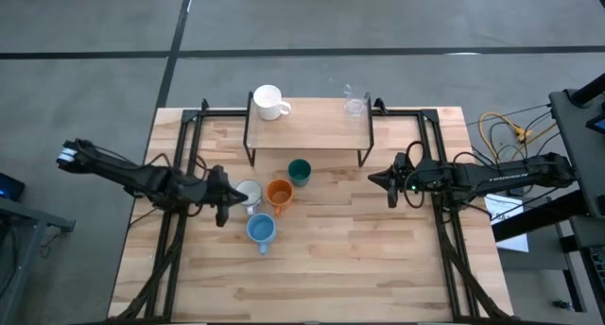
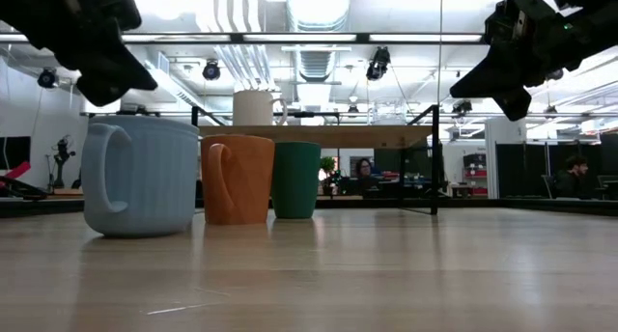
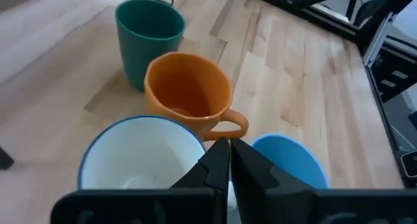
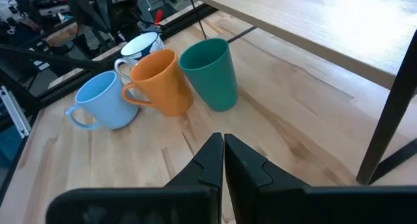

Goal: Stack small to large cups/mugs on shelf
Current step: Adjust the mugs on the table

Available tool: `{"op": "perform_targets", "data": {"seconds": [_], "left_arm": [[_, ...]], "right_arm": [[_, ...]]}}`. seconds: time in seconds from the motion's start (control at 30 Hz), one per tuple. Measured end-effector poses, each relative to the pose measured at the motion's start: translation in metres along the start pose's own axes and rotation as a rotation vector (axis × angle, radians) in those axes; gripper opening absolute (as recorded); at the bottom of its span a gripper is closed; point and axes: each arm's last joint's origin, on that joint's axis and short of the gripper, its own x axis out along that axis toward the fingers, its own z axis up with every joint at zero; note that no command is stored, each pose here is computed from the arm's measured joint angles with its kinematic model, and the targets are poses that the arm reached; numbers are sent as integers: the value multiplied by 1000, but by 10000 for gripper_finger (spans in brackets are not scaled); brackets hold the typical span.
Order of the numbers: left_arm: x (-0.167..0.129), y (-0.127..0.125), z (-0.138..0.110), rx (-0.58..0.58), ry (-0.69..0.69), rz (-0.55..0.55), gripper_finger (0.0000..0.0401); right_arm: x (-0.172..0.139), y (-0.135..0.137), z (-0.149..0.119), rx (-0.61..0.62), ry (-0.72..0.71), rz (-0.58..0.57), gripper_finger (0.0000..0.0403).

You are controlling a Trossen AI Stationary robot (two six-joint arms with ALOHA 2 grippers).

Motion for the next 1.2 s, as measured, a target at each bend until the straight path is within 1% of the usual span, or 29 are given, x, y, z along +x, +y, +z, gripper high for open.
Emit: {"op": "perform_targets", "data": {"seconds": [0.17,0.33,0.43,0.53,0.63,0.73,0.83,0.9,1.0,1.1,1.2], "left_arm": [[-14,5,0,-14,-18,-13,0],[-21,9,0,-38,-52,-29,0],[-28,11,0,-47,-78,-45,0],[-36,16,-2,-53,-83,-42,0],[-42,20,-4,-58,-92,-35,0],[-49,24,-5,-66,-119,-34,0],[-53,29,-9,-61,-114,-14,0],[-56,30,-10,-65,-122,-20,0],[-56,34,-15,-63,-99,-5,0],[-57,38,-21,-79,-56,24,0],[-54,41,-28,-98,-22,44,0]], "right_arm": [[0,0,0,-5,3,-1,8],[0,-2,-4,-34,45,-24,8],[0,-3,-5,-36,47,-25,8],[0,-3,-4,-39,53,-28,8],[0,1,3,-58,52,-26,8],[2,8,14,-107,71,-37,8],[9,14,24,-144,111,-60,8],[17,20,30,-154,123,-66,8],[30,26,34,-189,165,-78,8],[45,33,37,-217,202,-75,8],[58,39,40,-230,223,-48,8]]}}
